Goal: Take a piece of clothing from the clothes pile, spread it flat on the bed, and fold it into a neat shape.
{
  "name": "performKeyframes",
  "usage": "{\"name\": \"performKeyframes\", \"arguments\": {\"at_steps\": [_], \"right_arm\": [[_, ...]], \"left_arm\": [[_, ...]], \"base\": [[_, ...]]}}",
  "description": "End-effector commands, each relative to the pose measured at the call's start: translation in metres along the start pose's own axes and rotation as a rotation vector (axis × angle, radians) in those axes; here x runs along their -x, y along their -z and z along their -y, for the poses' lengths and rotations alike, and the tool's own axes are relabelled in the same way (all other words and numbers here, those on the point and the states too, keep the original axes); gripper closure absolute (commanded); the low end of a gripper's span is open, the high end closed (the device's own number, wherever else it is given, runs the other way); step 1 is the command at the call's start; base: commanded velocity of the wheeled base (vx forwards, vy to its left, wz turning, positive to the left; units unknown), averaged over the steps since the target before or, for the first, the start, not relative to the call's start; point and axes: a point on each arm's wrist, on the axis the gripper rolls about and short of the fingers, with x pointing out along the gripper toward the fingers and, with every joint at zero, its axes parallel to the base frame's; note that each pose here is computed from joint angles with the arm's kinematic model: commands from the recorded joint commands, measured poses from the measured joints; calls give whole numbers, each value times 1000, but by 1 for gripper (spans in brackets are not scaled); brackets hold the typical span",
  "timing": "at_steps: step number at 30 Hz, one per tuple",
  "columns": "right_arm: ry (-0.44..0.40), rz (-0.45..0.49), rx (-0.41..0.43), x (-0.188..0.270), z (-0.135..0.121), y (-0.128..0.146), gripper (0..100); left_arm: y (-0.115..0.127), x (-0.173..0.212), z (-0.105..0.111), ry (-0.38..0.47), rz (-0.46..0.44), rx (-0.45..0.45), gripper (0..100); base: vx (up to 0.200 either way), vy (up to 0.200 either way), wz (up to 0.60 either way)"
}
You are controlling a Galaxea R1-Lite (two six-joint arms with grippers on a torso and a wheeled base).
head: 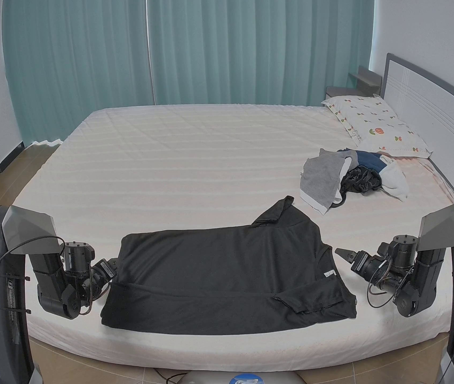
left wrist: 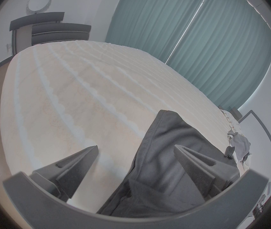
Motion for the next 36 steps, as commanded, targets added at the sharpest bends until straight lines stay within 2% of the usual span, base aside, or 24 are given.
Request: {"name": "performKeyframes", "arguments": {"at_steps": [1, 11, 15, 21, 25, 29, 30, 32, 36], "right_arm": [[4, -18, -2, -3, 4, 7, 0], [10, -35, -4, -7, 7, 13, 0], [5, -21, -15, -13, 12, 10, 0], [-1, -12, -97, -16, 11, 8, 0], [-8, -1, -172, -18, 10, 6, 0], [-9, 0, -190, -18, 10, 6, 0], [-5, -3, -189, -18, 11, 7, 0], [-7, -5, -187, -18, 10, 7, 0], [-7, -7, -184, -18, 10, 8, 0]], "left_arm": [[-1, 1, 1, 7, 0, -6, 0], [-2, -1, 3, 14, 6, 0, 0], [-11, -5, 11, 45, 42, 26, 0], [-23, -9, 21, 72, 74, 59, 0], [-39, -22, 36, 83, 88, 60, 0], [-54, -36, 51, 92, 94, 58, 0], [-61, -44, 58, 91, 85, 58, 0], [-60, -58, 62, 90, 35, 52, 0], [-63, -82, 69, 107, -3, 47, 0]], "base": [[0, 0, 0], [0, 0, 0], [0, 0, 0], [0, 0, 0], [0, 0, 0], [0, 0, 0], [0, 0, 0], [0, 0, 0], [0, 0, 0]]}}
